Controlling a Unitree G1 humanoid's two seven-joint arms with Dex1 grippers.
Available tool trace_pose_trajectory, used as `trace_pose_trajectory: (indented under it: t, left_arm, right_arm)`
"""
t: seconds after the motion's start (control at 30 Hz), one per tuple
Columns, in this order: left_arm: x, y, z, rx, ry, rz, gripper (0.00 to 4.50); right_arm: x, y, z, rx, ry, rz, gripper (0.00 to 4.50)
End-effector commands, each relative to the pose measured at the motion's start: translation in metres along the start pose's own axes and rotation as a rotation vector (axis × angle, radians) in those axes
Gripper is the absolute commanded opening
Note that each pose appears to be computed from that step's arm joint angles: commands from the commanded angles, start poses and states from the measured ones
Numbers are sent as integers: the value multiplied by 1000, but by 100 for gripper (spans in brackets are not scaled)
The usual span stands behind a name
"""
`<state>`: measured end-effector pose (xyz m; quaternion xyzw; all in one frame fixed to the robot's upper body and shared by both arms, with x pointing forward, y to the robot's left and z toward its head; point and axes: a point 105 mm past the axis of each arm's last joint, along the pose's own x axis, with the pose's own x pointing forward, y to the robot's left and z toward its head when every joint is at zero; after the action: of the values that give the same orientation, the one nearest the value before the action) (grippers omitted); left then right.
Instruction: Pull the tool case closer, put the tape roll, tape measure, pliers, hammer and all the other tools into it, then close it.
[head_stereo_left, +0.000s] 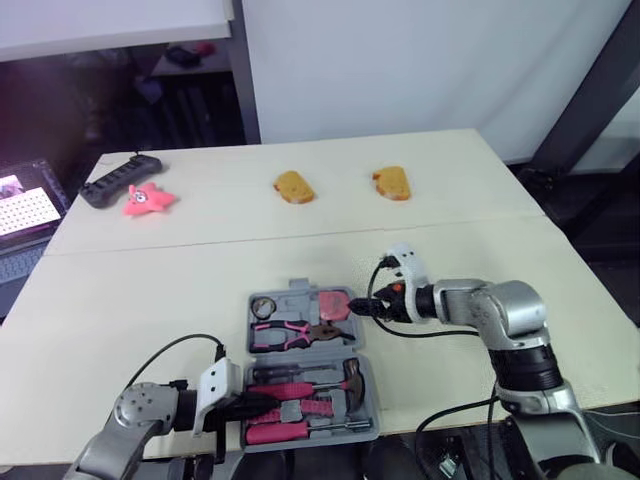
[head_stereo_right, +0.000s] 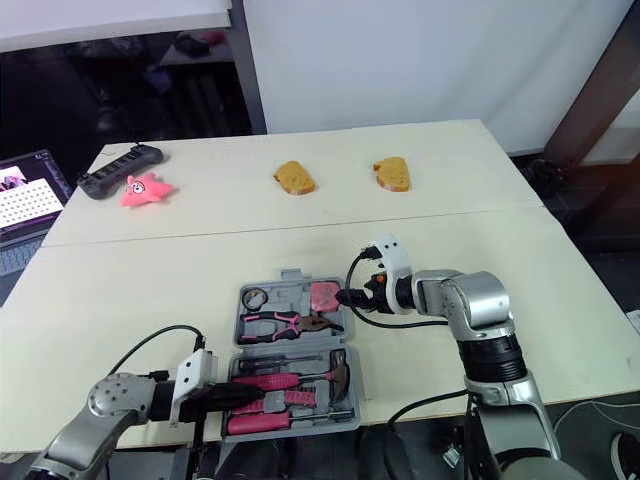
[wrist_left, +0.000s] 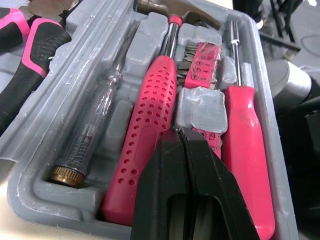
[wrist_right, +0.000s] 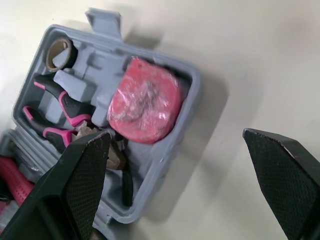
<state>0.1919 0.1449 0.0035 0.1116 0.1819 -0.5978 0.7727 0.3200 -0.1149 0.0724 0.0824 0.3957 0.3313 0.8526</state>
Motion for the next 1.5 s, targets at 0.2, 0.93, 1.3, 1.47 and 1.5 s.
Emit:
trace_pose_trajectory:
  t: [0.2, 0.93, 1.3, 1.47, 1.5]
  left_arm:
    - [-7, -3, -37, -35, 180, 8, 0]
    - [-16, 6, -34, 15, 220, 1, 0]
    - [-30, 26, -7, 21, 144, 84, 0]
    - [-41, 25, 1, -1, 129, 94, 0]
    - [-43, 25, 4, -6, 120, 100, 0]
  right_arm:
    - [18, 9, -2, 136, 5, 93, 446]
    - [10, 45, 29, 220, -192, 403, 446]
    - [-3, 54, 26, 27, -178, 428, 446]
    - [-6, 54, 28, -3, -190, 437, 446]
    - [-7, 55, 28, -5, -192, 441, 446]
